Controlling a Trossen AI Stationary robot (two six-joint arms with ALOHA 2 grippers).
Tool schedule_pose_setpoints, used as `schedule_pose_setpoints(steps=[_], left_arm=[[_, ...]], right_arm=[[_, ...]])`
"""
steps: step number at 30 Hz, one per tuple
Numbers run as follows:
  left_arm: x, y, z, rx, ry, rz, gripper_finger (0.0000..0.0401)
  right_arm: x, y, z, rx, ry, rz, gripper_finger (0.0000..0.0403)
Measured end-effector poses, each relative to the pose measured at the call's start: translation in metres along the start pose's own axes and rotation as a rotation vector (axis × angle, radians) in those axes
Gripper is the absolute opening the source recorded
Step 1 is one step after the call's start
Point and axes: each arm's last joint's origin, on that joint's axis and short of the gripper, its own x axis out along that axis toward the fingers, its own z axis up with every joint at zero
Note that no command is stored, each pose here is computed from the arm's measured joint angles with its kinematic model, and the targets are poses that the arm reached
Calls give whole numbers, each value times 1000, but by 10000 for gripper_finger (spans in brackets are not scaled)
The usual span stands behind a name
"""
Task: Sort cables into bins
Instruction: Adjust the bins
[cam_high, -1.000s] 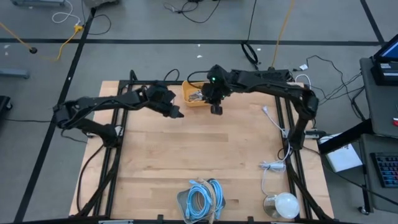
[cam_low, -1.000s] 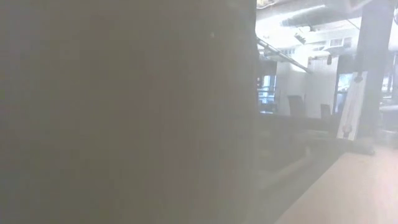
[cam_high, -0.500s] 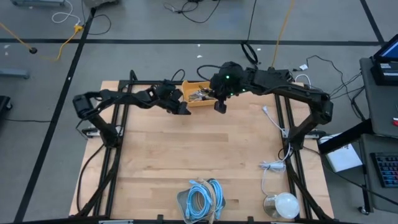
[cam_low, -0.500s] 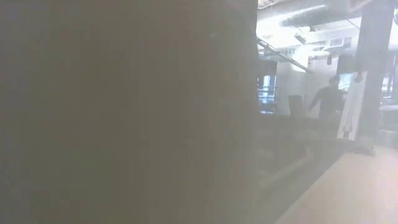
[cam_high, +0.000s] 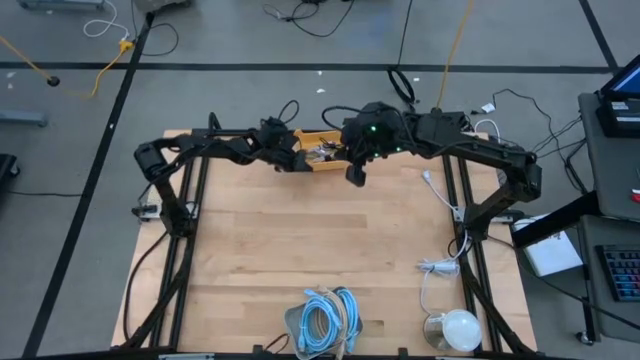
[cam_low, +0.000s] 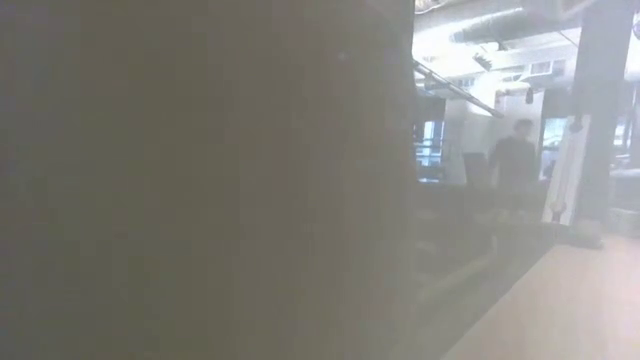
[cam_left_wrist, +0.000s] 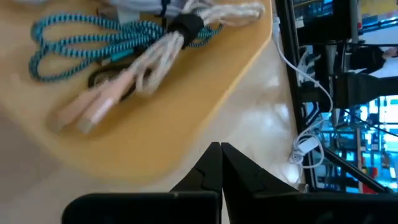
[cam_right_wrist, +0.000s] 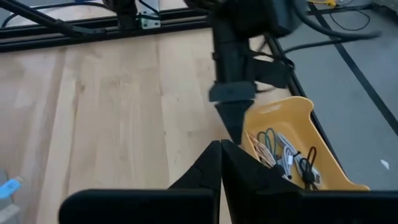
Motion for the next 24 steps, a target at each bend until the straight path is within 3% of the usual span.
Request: schedule_pose_setpoints(steps=[7,13,21,24], left_arm=[[18,-7,7,46,101,53,0],[23,-16,9,108,62,131,0],[16,-3,7,129,91,295,0],[14,-1,9,146,91,308,0]], right_arm=[[1,6,-1,-12,14,-30,1],[1,9,-1,-16,21,-20,1],[1,12,0,-22,7,-15,1],[1,12,0,-23,8,-15,0]])
